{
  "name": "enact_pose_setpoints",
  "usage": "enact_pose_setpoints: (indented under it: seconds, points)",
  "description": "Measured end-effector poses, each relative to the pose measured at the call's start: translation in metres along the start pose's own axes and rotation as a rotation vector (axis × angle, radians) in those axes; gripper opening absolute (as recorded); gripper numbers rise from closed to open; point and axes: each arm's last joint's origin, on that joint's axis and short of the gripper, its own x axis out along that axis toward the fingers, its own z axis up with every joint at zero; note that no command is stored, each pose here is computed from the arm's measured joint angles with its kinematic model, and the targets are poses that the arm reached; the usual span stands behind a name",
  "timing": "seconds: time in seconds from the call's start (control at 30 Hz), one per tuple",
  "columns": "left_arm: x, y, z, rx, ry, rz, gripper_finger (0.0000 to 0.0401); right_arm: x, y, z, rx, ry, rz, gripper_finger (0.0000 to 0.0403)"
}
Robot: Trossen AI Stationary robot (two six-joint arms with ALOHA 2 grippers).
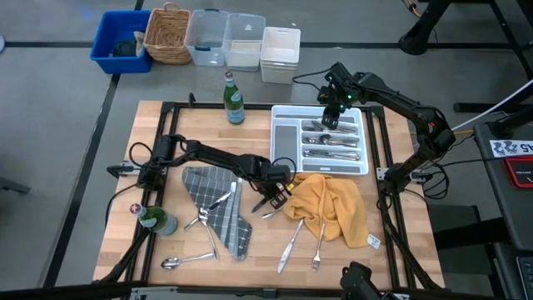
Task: Sort silverware
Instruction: Put the silver knife into the cutlery tray
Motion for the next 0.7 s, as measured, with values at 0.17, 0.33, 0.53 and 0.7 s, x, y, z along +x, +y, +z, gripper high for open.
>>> enact_pose_setpoints:
  seconds: [0.17, 0.33, 0.53, 0.7]
  points:
    - [-0.0002, 0.0002, 0.0, 0.056, 0.001, 0.002, 0.0043, 0.0, 0.0, 0.0, 0.0, 0.0, 0.0, 0.0115]
    - [-0.0002, 0.0, 0.0, 0.086, 0.0, 0.001, 0.007, 0.0, -0.0001, 0.0001, 0.0, -0.001, -0.001, 0.0115]
    - [-0.0003, 0.0012, 0.0013, 0.087, -0.042, 0.053, 0.0138, 0.0, -0.0001, 0.0002, 0.0, -0.002, -0.001, 0.0115]
    - [0.0044, -0.0004, 0.0038, 0.088, -0.096, 0.06, 0.0152, 0.0, 0.0, 0.0001, 0.0, -0.001, 0.0, 0.0115]
